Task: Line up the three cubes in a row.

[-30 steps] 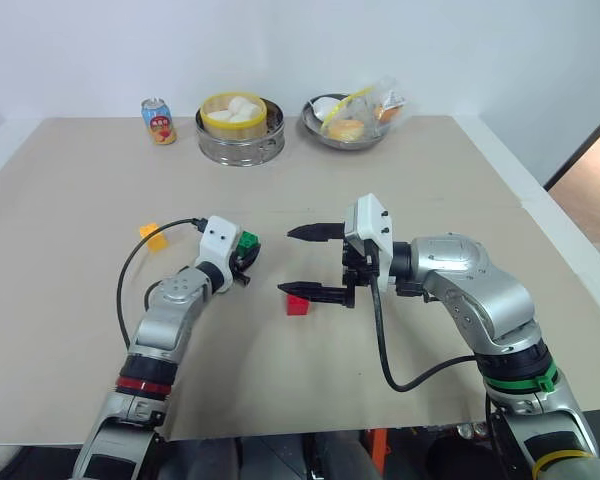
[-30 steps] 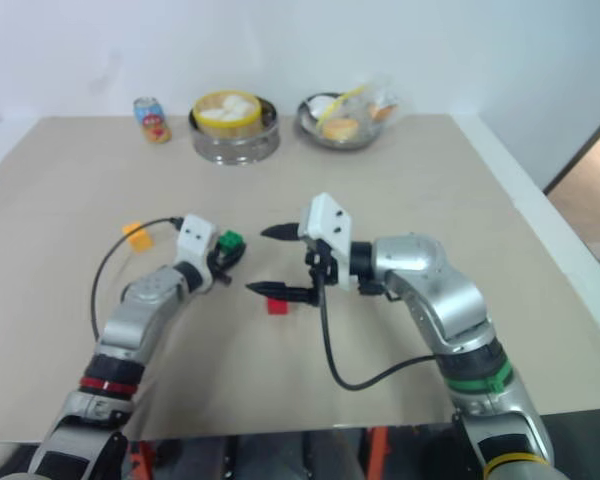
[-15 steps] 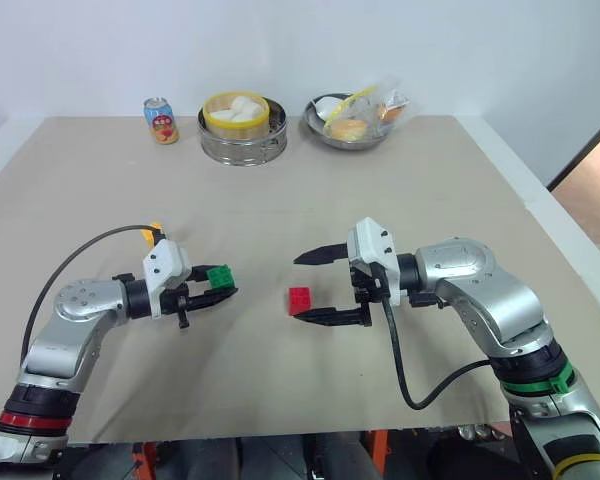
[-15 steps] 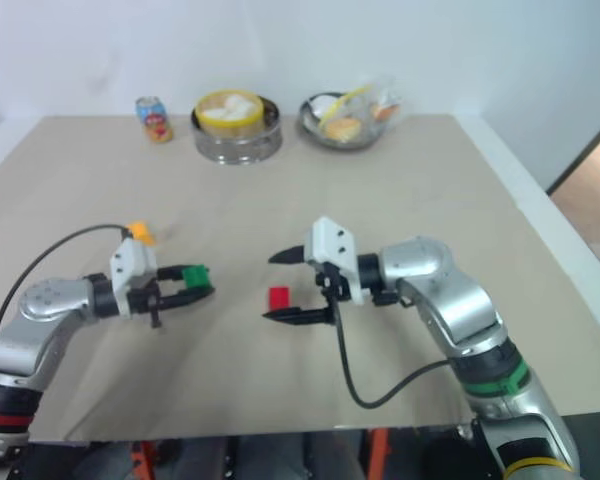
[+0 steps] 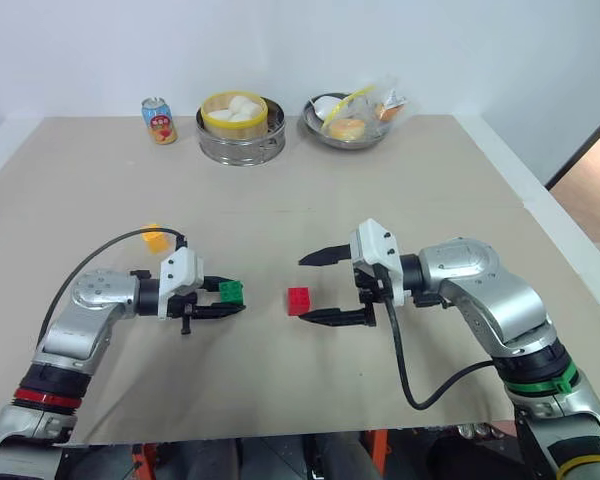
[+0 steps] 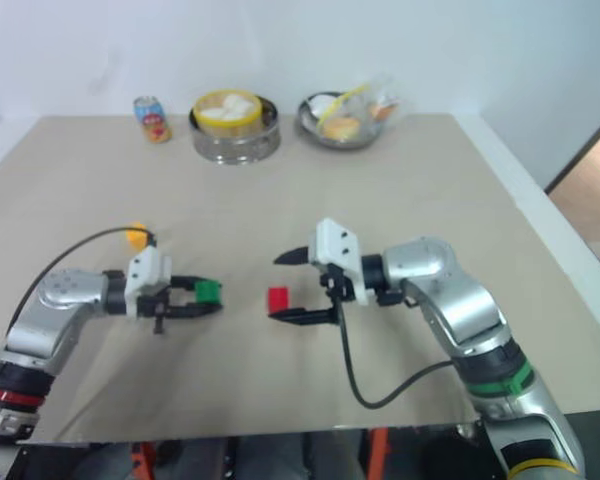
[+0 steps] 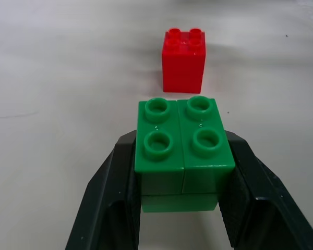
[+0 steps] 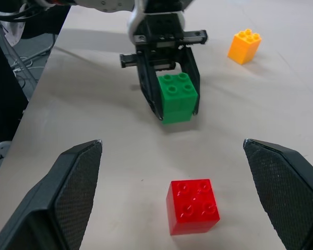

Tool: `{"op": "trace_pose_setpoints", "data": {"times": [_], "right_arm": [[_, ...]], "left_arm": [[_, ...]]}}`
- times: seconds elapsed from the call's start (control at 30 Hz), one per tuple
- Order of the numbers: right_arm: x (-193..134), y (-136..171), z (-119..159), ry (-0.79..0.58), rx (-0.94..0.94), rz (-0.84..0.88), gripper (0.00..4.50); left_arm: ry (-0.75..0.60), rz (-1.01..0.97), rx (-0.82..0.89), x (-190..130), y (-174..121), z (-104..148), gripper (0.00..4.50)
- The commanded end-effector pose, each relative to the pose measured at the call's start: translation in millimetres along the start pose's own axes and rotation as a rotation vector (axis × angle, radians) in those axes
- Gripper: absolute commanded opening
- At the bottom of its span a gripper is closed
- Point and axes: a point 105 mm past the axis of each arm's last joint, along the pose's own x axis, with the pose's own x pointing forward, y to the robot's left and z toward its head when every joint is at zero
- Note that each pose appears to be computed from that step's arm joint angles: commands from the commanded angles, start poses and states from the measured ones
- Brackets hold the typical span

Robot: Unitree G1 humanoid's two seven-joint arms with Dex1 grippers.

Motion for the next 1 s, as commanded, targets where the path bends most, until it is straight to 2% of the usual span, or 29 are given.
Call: {"op": "trace_pose_setpoints", "data": {"times": [0.03, 0.4, 1.0], "right_arm": [[-6, 2, 11, -0.016, -0.04, -0.017, 4.5], [-11, 8, 10, 0.004, -0.027, -0.04, 4.5], [-11, 12, 7, 0.015, -0.014, -0.042, 4.5]], "left_arm": [[-0.003, -0.024, 0.032, 2, 4, 4, 1.35], [0.014, -0.094, 0.051, 13, 5, -4, 1.35], [0.012, -0.1, 0.048, 24, 7, -10, 1.35]]}}
